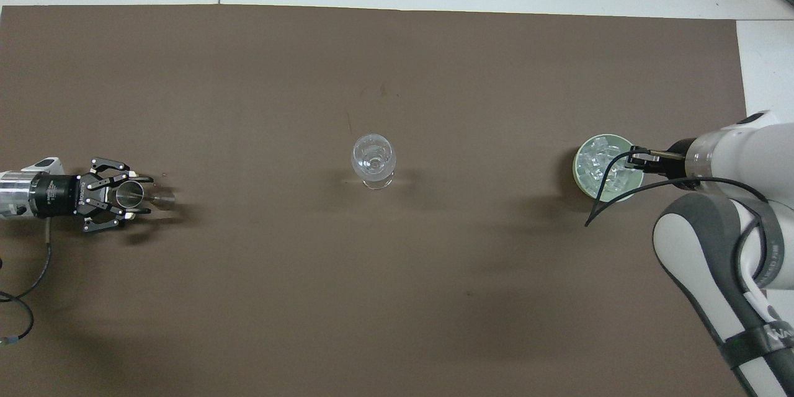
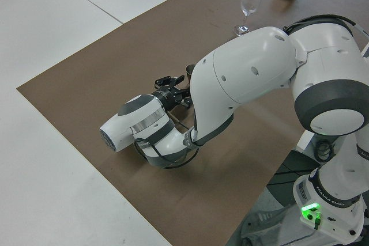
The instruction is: Pour wine and add ice with both arms
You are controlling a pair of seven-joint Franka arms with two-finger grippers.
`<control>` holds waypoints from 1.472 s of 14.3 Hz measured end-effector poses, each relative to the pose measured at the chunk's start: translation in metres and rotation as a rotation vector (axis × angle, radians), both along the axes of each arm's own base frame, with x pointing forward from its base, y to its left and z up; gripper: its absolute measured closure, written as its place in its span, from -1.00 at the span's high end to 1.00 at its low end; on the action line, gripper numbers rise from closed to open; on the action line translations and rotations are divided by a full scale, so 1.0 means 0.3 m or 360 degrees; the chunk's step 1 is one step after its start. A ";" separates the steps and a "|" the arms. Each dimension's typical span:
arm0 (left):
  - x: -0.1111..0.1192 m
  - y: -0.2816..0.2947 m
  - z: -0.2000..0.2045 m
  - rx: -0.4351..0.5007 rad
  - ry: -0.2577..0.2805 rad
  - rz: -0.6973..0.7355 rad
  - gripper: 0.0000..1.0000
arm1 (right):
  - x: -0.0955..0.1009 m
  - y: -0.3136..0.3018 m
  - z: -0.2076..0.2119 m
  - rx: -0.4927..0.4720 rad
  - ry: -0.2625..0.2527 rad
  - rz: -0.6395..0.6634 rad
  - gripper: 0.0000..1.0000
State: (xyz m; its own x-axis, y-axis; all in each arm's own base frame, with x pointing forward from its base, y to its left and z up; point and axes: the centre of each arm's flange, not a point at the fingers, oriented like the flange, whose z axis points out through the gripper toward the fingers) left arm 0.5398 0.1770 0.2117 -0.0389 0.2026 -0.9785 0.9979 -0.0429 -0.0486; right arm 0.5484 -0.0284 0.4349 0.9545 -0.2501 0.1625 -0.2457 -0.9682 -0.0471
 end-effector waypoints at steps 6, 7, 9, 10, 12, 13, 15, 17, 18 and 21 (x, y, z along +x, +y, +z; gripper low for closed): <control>0.042 0.098 0.082 0.0198 -0.0078 -0.0119 0.49 | 0.056 0.054 0.181 0.0008 -0.0053 0.0009 -0.40; 0.046 0.119 0.098 0.0236 -0.0089 -0.0139 0.66 | 0.065 0.091 0.215 0.0015 -0.0075 0.0006 -0.40; 0.060 0.161 0.140 0.0326 -0.0140 -0.0194 0.75 | 0.080 0.183 0.268 0.0042 -0.0119 -0.0031 -0.40; 0.073 0.182 0.174 0.0381 -0.0182 -0.0227 0.91 | 0.089 0.238 0.292 0.0070 -0.0142 -0.0058 -0.40; 0.107 0.217 0.282 0.0534 -0.0277 -0.0325 0.99 | 0.118 0.350 0.352 0.0202 -0.0187 -0.0121 -0.40; 0.123 0.225 0.363 0.0620 -0.0336 -0.0380 1.00 | 0.133 0.393 0.383 0.0275 -0.0208 -0.0150 -0.40; 0.137 0.205 0.553 0.0780 -0.0442 -0.0505 1.00 | 0.158 0.469 0.439 0.0379 -0.0256 -0.0214 -0.40; 0.137 0.153 0.750 0.0913 -0.0529 -0.0629 1.00 | 0.174 0.559 0.477 0.0448 -0.0305 -0.0271 -0.40; 0.134 0.114 0.851 0.0969 -0.0567 -0.0699 1.00 | 0.179 0.606 0.491 0.0480 -0.0330 -0.0296 -0.40; 0.122 -0.033 1.089 0.1113 -0.0685 -0.0862 1.00 | 0.186 0.722 0.523 0.0653 -0.0373 -0.0370 -0.40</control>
